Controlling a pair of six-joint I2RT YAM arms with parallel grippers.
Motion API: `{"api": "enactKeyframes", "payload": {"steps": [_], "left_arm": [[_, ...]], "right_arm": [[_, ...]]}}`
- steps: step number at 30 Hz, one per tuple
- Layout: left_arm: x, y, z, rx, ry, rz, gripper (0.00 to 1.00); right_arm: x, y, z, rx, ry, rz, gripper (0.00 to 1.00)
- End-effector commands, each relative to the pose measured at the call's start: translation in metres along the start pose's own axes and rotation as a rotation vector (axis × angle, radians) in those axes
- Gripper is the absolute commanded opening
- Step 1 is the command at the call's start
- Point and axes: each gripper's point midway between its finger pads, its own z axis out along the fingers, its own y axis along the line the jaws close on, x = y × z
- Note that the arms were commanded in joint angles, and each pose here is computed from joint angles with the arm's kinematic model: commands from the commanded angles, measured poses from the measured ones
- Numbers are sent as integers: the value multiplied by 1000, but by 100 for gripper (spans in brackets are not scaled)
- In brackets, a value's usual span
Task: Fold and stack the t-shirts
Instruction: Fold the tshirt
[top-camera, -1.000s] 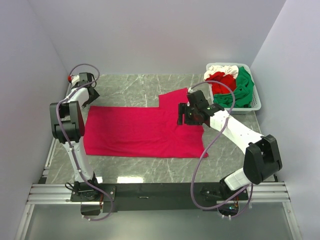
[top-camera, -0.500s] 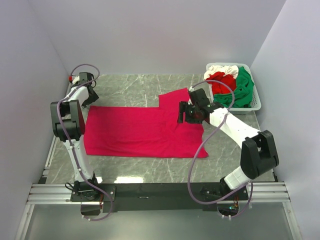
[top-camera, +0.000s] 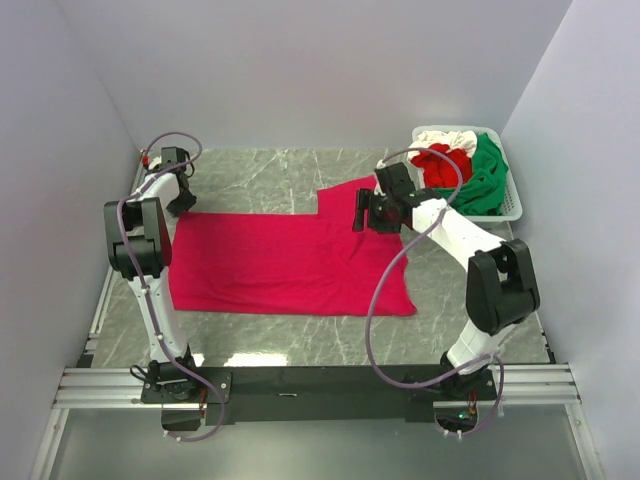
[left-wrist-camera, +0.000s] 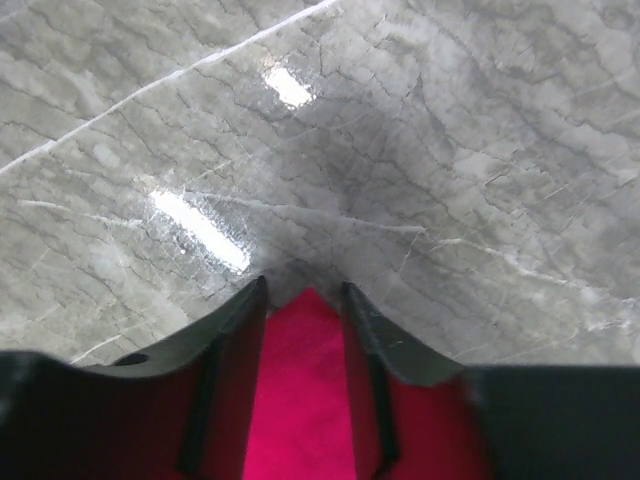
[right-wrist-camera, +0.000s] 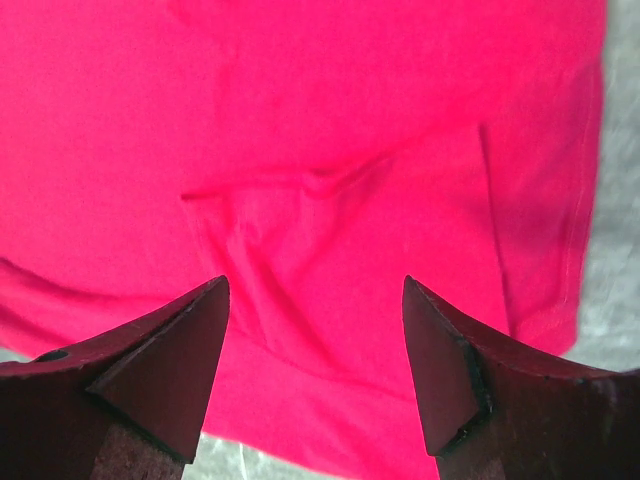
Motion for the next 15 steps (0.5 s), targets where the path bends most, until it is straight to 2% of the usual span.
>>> {"api": "enactKeyframes", "payload": {"steps": [1,4,7,11,15], "left_arm": [[-4,-2,1,-1,-3,22,35],[-4,-3,1,-2,-3,24,29],[-4,-4,2,1,0,24,11],[-4,-5,1,8,2,28,3],[-5,-5,-1,13,0,28,1]], "right_arm": [[-34,1,4,-8,-64,-11,76],[-50,-8,16,32,-65,-2,76],[-74,-22,30,77,-77,12,76],[-123,-33,43,116,-135,45,75],[-142,-58,72,158,-124,100,75]]}}
